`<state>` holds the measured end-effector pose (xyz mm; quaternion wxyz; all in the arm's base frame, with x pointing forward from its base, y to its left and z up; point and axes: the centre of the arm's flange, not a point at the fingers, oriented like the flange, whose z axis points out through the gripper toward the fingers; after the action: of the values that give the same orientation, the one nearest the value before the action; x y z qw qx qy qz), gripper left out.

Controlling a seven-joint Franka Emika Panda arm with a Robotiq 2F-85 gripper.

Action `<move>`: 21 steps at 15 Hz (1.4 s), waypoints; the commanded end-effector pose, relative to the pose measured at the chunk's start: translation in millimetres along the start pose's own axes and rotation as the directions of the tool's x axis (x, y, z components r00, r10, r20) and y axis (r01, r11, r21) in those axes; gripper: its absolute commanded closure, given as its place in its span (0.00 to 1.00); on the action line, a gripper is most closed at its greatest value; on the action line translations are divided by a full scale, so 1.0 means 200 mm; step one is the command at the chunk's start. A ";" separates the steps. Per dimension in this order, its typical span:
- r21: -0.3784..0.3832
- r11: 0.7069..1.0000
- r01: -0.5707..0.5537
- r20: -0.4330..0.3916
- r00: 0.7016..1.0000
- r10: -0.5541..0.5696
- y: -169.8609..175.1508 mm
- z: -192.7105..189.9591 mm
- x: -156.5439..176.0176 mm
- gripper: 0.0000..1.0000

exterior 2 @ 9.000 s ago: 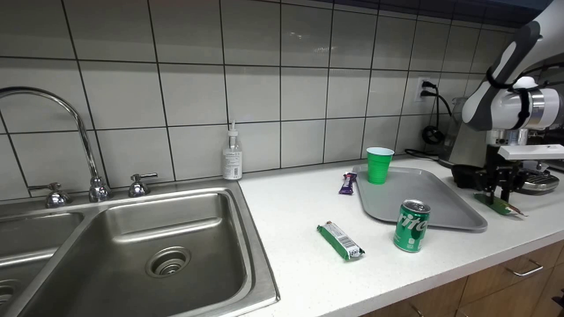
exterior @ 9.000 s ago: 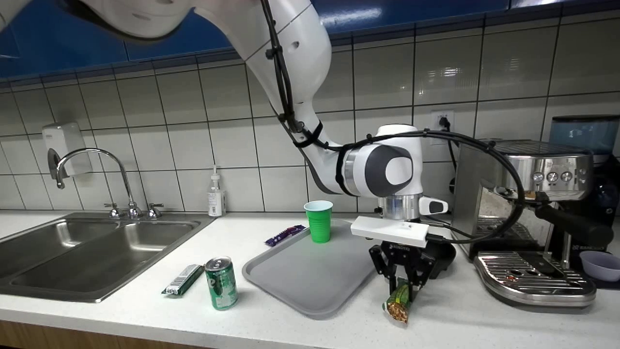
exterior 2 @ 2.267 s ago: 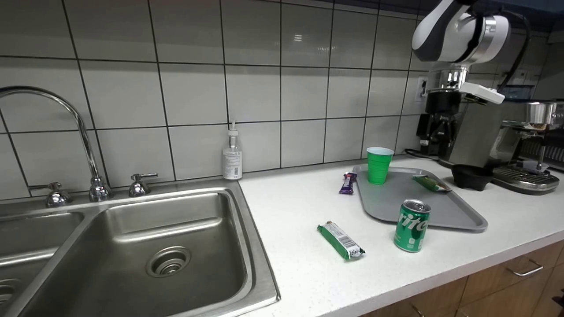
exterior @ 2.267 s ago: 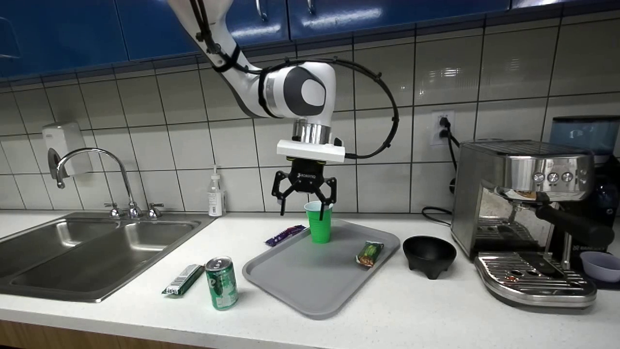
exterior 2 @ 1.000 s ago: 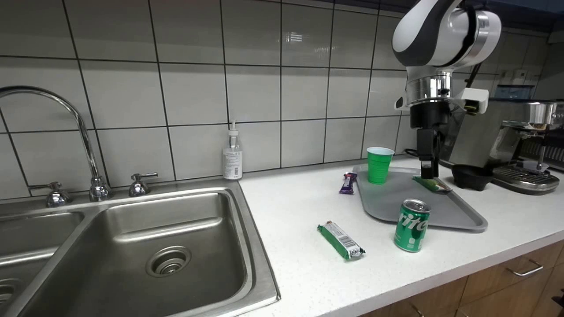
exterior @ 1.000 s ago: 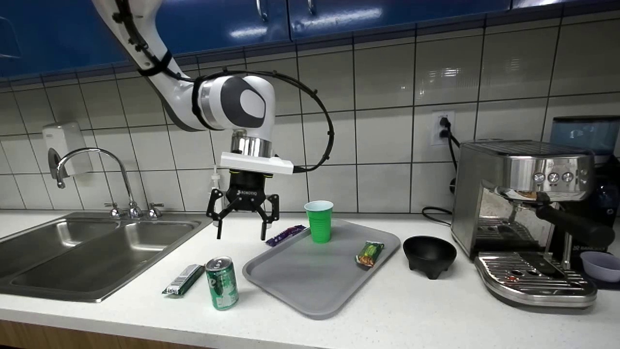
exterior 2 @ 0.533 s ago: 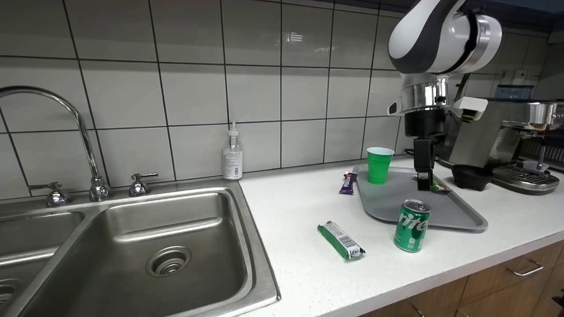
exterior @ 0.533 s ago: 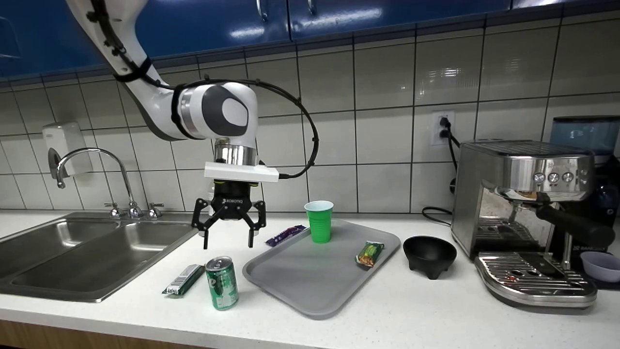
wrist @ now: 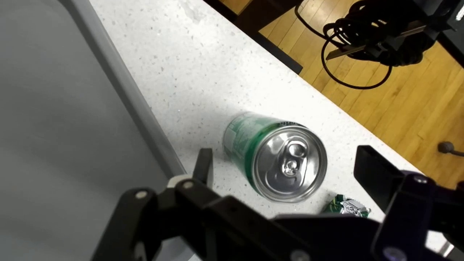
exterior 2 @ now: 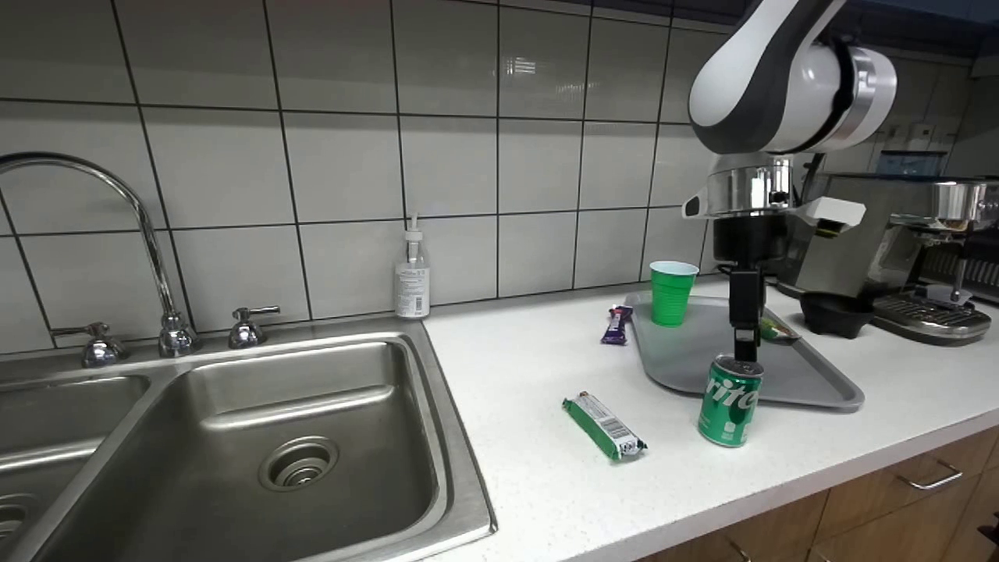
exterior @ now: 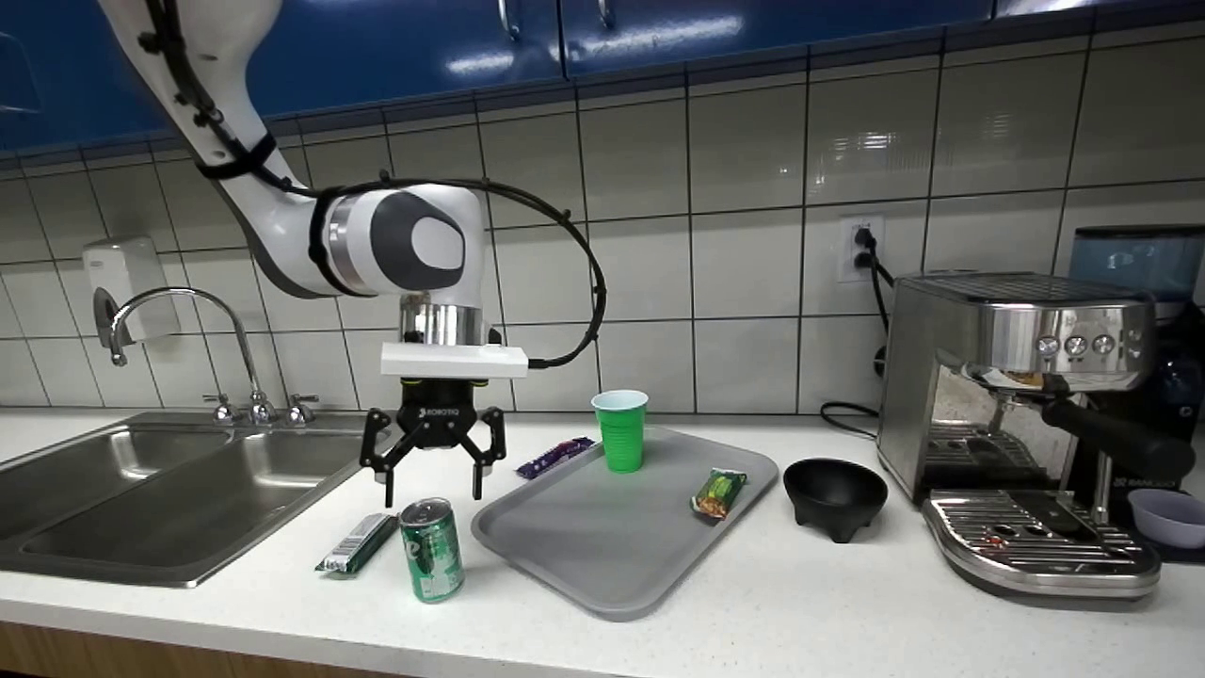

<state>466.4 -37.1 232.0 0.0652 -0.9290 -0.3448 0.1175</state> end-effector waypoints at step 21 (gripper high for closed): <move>-0.038 0.999 -0.027 -0.120 0.993 0.022 -0.06 0.18 -0.01 0.26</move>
<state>451.0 -28.1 200.0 0.0619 -0.9412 -0.3249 0.0685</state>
